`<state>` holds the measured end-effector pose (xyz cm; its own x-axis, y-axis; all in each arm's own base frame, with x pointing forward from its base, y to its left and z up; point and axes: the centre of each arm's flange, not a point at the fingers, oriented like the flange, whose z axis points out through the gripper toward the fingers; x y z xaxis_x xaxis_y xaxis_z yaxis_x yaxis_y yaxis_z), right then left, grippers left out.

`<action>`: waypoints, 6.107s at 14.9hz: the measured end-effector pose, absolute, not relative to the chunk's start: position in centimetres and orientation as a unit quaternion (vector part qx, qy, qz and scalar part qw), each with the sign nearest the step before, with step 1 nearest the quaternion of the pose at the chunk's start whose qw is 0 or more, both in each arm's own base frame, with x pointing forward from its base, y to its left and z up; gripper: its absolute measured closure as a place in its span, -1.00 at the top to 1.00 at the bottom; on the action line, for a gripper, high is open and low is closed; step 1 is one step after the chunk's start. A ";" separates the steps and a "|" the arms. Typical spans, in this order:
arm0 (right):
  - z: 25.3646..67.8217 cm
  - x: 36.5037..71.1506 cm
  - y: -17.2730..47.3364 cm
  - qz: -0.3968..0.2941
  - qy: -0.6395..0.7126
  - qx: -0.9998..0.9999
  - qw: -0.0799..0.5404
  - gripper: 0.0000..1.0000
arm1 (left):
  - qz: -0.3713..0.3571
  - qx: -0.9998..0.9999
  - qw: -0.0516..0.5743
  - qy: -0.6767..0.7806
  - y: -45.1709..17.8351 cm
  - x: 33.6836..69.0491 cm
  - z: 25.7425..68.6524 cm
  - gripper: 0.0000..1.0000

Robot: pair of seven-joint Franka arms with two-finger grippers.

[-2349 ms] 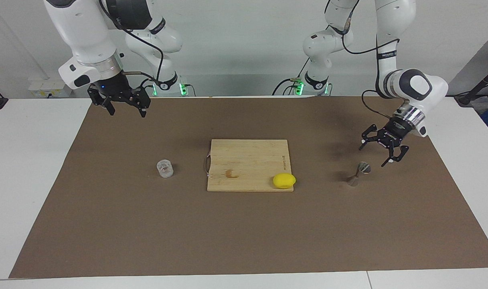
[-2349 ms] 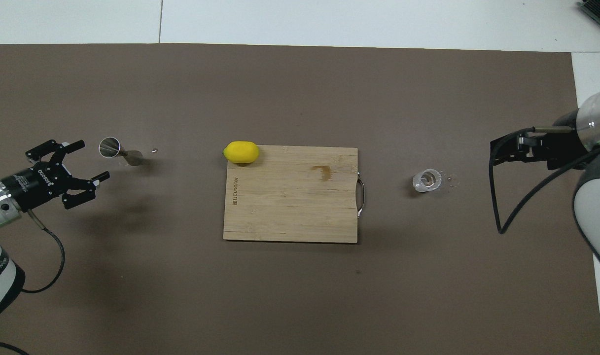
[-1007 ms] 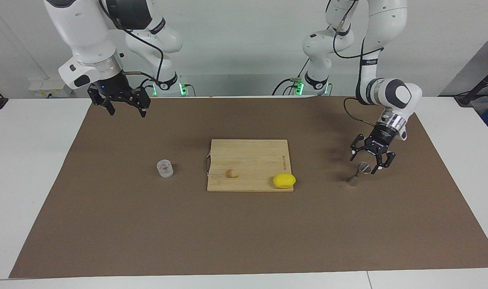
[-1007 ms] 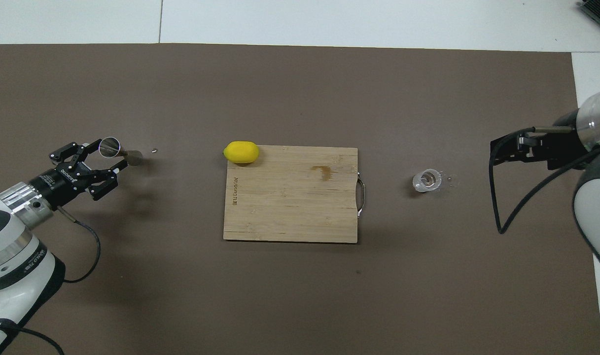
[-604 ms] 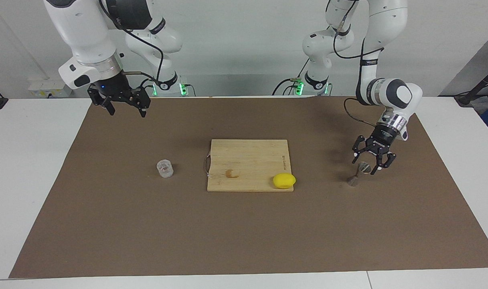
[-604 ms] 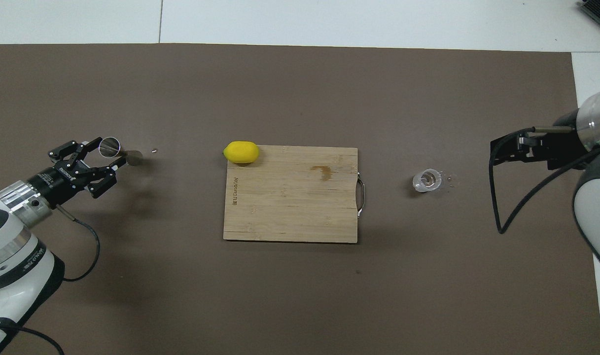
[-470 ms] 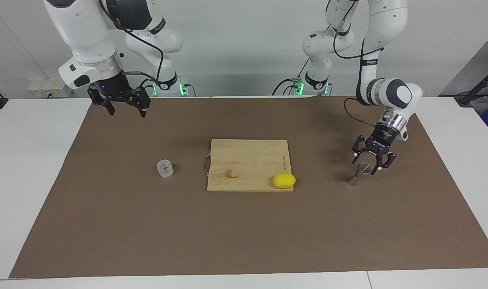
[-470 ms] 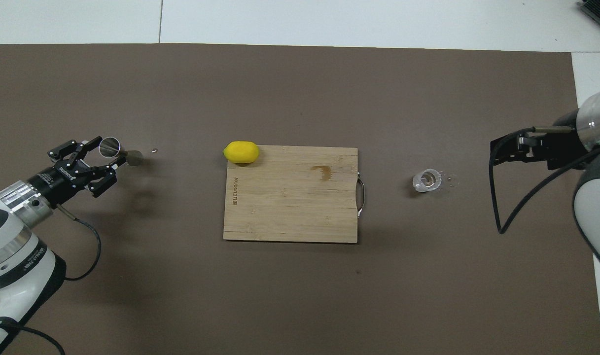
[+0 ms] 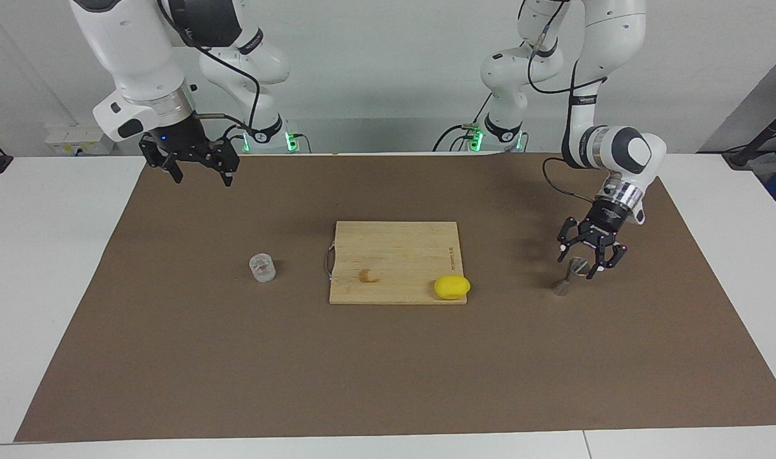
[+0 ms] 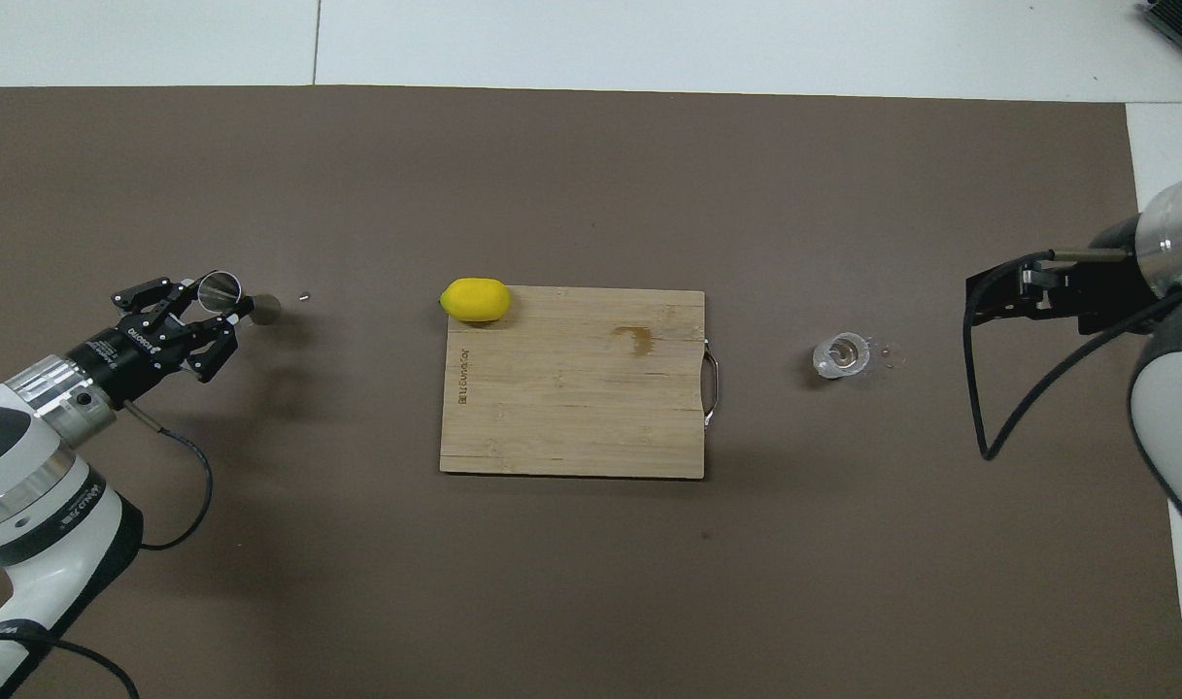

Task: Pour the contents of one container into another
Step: 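Close the left gripper on the metal cup and lift it, then carry the cup over the board while the right gripper reaches the glass, then set the cup on the board while the right gripper grasps the glass, then lift the glass with the right gripper while the left gripper withdraws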

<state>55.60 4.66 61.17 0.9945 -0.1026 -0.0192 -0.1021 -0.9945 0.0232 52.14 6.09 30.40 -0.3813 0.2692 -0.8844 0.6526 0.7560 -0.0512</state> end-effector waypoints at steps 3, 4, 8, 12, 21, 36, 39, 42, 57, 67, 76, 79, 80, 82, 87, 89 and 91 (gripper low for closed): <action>61.2 55.6 4.7 -0.010 -0.051 0.999 0.011 1.00 | -0.200 0.275 0.480 0.809 6.4 52.1 30.3 0.00; 61.2 55.6 4.7 -0.010 -0.051 0.999 0.011 1.00 | -0.201 0.274 0.481 0.808 6.3 52.1 30.4 0.00; 61.2 55.6 4.7 -0.010 -0.051 0.999 0.011 1.00 | -0.250 0.291 0.502 0.775 4.2 53.1 31.5 0.00; 61.2 55.6 4.3 -0.010 -0.054 0.998 0.011 1.00 | -0.316 0.310 0.506 0.740 -2.9 55.8 35.6 0.00; 61.1 55.6 4.9 -0.013 -0.174 0.985 0.001 1.00 | -0.306 0.371 0.451 0.752 -29.3 50.5 39.7 0.00; 44.6 59.4 -0.3 -0.161 -0.605 0.765 -0.150 1.00 | -0.281 0.394 0.410 0.773 -39.4 48.1 35.2 0.00; 40.4 60.3 -0.5 -0.181 -0.628 0.738 -0.170 1.00 | -0.274 0.406 0.408 0.770 -39.4 48.1 35.0 0.00; 38.2 60.4 -0.5 -0.198 -0.638 0.723 -0.178 1.00 | -0.269 0.415 0.405 0.769 -39.4 48.1 34.7 0.00; 26.8 59.2 -5.2 -0.272 -0.632 0.680 -0.254 1.00 | -0.244 0.438 0.396 0.770 -38.6 47.8 33.7 0.08; 23.4 56.9 -3.9 -0.307 -0.624 0.658 -0.289 0.85 | -0.229 0.436 0.449 0.745 -37.0 49.4 40.7 1.00; 26.0 57.7 -3.7 -0.289 -0.620 0.664 -0.302 0.01 | -0.136 0.471 0.515 0.703 -28.8 53.5 49.9 1.00; 30.0 58.8 -1.6 -0.258 -0.628 0.668 -0.305 0.01 | -0.069 0.500 0.520 0.689 -24.3 55.6 52.0 1.00; 31.2 59.0 -0.3 -0.252 -0.632 0.667 -0.303 0.01 | -0.041 0.510 0.518 0.686 -22.3 56.5 52.4 1.00; 33.0 59.2 2.6 -0.247 -0.634 0.671 -0.295 0.01 | 0.016 0.524 0.508 0.683 -17.6 58.3 53.2 1.00; 36.0 59.4 9.0 -0.228 -0.632 0.692 -0.262 0.01 | 0.114 0.613 0.440 0.646 -10.2 60.7 54.1 1.00; 36.9 59.5 11.4 -0.214 -0.634 0.705 -0.235 0.01 | 0.119 0.673 0.389 0.618 -9.8 60.9 53.6 1.00; 37.9 59.5 14.3 -0.192 -0.639 0.716 -0.205 0.01 | 0.123 0.726 0.331 0.590 -9.3 60.7 53.0 1.00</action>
<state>59.50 14.33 37.89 0.1087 -0.8365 -0.5371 -0.9940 -0.0984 -0.0479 60.67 -9.34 53.00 0.2739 0.9382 -0.2114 0.7753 -0.0853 0.6258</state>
